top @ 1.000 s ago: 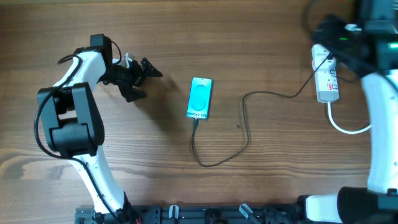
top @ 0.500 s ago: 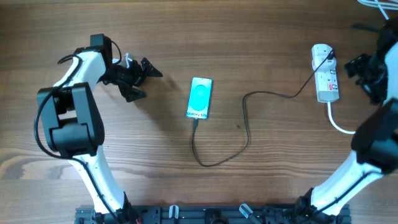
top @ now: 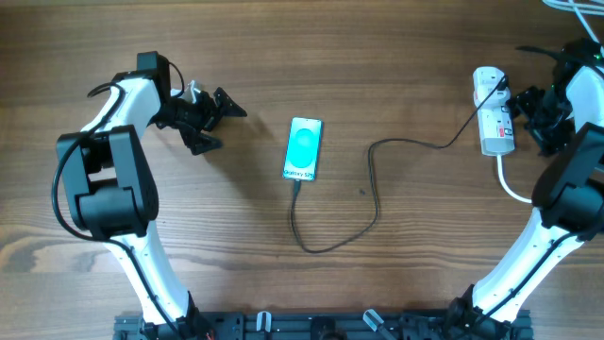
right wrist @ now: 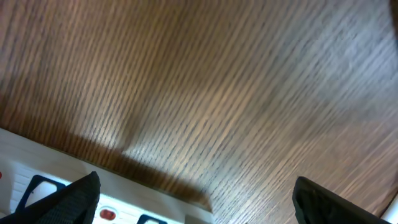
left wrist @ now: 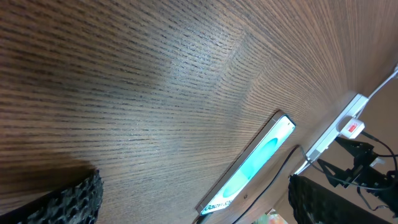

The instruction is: Plug charger to phone and switch on socket

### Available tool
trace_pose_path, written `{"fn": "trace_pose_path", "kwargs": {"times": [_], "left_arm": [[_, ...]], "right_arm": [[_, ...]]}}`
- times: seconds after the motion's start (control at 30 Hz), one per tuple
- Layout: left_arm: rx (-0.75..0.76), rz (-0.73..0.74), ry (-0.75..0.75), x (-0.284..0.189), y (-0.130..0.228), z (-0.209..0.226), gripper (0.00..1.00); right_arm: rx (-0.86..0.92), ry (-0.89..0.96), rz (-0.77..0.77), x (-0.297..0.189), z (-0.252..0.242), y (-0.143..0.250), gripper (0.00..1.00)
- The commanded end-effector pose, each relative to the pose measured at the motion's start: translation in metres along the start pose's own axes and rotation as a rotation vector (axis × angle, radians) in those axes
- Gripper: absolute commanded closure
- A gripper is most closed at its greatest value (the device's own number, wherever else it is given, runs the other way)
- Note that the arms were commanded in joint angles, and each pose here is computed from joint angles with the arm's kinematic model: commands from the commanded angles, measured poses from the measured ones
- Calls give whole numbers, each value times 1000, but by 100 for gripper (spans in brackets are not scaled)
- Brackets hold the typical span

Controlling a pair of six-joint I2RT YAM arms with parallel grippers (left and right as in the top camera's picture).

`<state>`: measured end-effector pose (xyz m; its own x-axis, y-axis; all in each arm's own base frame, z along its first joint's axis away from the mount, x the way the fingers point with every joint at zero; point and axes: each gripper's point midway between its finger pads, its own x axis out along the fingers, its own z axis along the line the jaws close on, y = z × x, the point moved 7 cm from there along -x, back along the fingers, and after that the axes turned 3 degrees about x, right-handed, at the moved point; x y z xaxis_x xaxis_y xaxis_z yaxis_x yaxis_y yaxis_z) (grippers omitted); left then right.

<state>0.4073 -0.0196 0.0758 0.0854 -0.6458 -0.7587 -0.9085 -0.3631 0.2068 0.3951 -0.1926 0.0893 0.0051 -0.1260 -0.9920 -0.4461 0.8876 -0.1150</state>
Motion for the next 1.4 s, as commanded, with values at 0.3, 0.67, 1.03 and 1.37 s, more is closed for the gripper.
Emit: {"fn": "trace_pose_path", "kwargs": {"times": [0.3, 0.67, 1.03, 1.37], "left_arm": [[-42, 18, -90, 16, -2, 25, 0], [-42, 18, -90, 16, -2, 25, 0], [-42, 18, -90, 15, -2, 25, 0], [-42, 18, -90, 16, -2, 25, 0]], "right_arm": [[-203, -167, -5, 10, 24, -7, 0], [-205, -128, 55, 11, 16, 3, 0], [-169, -116, -8, 11, 17, -7, 0], [-203, -166, 52, 11, 21, 2, 0]]}}
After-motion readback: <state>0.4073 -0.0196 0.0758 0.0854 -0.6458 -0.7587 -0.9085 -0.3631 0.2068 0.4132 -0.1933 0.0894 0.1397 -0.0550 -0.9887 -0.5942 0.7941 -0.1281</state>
